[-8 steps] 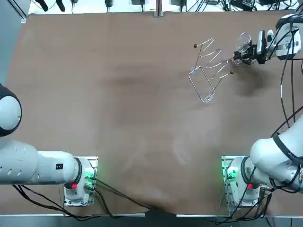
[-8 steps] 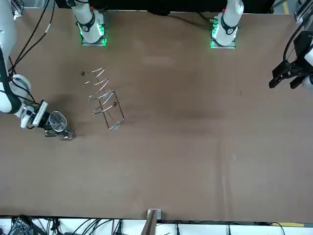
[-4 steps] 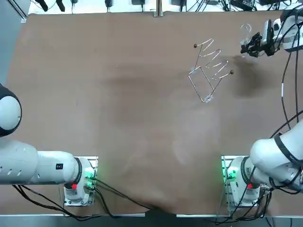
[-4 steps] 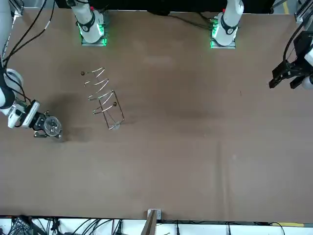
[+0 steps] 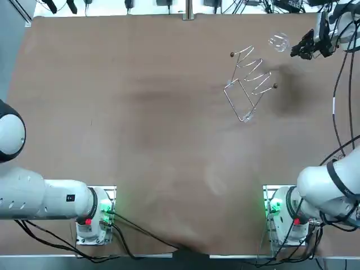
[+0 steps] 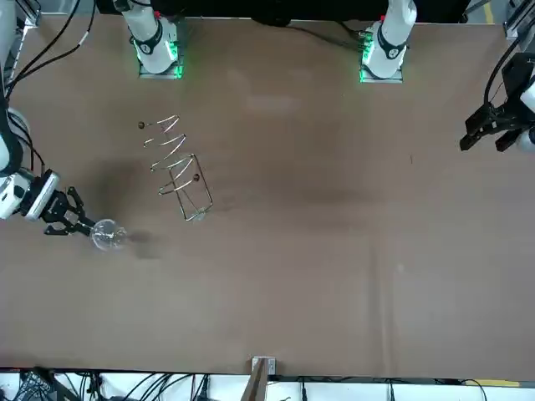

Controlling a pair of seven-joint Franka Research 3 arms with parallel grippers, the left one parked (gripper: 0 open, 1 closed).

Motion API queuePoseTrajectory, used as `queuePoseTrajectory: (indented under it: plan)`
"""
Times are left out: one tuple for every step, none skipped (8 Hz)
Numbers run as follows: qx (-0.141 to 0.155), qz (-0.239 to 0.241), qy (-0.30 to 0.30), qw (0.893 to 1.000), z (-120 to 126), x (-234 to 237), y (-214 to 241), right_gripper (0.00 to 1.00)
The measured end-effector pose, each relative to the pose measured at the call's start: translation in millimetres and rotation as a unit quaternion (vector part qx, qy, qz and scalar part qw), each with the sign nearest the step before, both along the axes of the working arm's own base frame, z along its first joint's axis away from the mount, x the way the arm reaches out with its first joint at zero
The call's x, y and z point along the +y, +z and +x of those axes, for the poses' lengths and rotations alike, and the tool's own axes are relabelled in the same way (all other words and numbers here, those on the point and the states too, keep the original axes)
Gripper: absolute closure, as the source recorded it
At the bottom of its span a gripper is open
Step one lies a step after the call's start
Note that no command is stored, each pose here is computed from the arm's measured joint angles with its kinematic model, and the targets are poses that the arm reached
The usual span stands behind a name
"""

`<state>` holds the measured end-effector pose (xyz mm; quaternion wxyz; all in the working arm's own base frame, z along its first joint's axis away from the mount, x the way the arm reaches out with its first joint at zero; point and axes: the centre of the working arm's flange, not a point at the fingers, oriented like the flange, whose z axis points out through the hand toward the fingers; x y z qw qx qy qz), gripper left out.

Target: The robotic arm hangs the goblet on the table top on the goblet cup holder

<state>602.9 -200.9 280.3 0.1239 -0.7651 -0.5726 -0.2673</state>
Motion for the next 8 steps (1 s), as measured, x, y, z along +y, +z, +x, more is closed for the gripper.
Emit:
queuePoseTrajectory:
  plan:
    - [0.003,-0.005,-0.005,1.0,-1,-2,1,0.89]
    - [0.005,-0.007,-0.008,1.0,-2,-5,0,0.89]
    - [0.007,-0.006,-0.012,1.0,-3,-6,0,0.89]
    - [0.012,-0.004,-0.024,1.0,-2,-7,1,0.89]
    - [0.023,-0.002,-0.043,0.999,-2,-6,5,0.89]
    - [0.039,-0.007,-0.067,0.997,-1,-5,11,0.89]
    - [0.061,-0.019,-0.094,0.994,0,-3,19,0.89]
    - [0.086,-0.032,-0.123,0.988,1,3,28,0.89]
